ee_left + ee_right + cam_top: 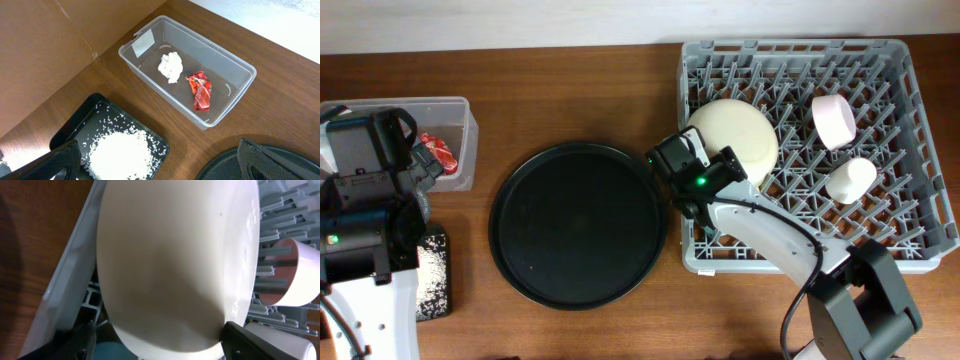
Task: Sort waste into correct bins and load items into the dishwasher rack
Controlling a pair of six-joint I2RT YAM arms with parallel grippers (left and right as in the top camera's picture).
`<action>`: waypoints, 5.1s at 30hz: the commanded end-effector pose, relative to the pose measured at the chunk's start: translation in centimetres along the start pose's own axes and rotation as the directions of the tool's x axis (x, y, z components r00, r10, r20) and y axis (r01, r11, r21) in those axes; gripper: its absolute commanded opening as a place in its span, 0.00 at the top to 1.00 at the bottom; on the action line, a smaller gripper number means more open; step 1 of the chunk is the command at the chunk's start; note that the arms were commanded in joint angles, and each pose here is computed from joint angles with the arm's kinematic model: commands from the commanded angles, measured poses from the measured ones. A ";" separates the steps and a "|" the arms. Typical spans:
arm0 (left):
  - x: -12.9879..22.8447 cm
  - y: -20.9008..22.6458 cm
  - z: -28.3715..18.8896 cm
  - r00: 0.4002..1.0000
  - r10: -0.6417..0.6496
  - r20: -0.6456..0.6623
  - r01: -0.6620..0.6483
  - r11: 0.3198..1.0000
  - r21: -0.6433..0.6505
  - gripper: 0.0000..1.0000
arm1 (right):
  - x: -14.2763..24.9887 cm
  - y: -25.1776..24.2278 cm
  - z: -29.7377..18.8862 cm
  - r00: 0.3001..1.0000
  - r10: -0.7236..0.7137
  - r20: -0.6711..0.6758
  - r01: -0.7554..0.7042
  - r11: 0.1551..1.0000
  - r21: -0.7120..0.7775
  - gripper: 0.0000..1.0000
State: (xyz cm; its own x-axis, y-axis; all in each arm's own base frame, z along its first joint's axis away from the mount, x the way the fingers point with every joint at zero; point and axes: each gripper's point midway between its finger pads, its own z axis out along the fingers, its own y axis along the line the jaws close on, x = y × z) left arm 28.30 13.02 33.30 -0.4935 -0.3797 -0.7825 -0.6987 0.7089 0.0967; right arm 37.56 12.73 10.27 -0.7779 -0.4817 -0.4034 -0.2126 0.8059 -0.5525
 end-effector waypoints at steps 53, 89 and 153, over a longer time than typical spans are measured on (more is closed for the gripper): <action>-0.4 0.4 -0.3 1.000 -0.020 0.014 0.020 1.000 -0.011 0.01 | 1.5 -6.5 2.8 0.985 0.171 0.007 -0.169 0.971 0.167 0.11; -0.4 0.4 -0.3 1.000 -0.021 0.014 0.021 1.000 -0.011 0.01 | -3.2 -13.5 0.1 0.956 0.212 0.202 -0.237 0.965 0.110 0.45; -0.4 0.4 -0.3 1.000 -0.020 0.014 0.020 1.000 -0.011 0.01 | 0.4 4.2 -3.1 0.979 0.185 -0.088 -0.198 0.745 -0.637 0.90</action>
State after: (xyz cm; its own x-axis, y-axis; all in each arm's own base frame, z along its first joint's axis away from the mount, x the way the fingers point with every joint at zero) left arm 28.30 13.02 33.30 -0.4935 -0.3797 -0.7825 -0.6987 0.7089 0.0967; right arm 34.99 18.39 9.12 -0.8557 -0.2976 -0.4232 -0.4030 0.8964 0.1846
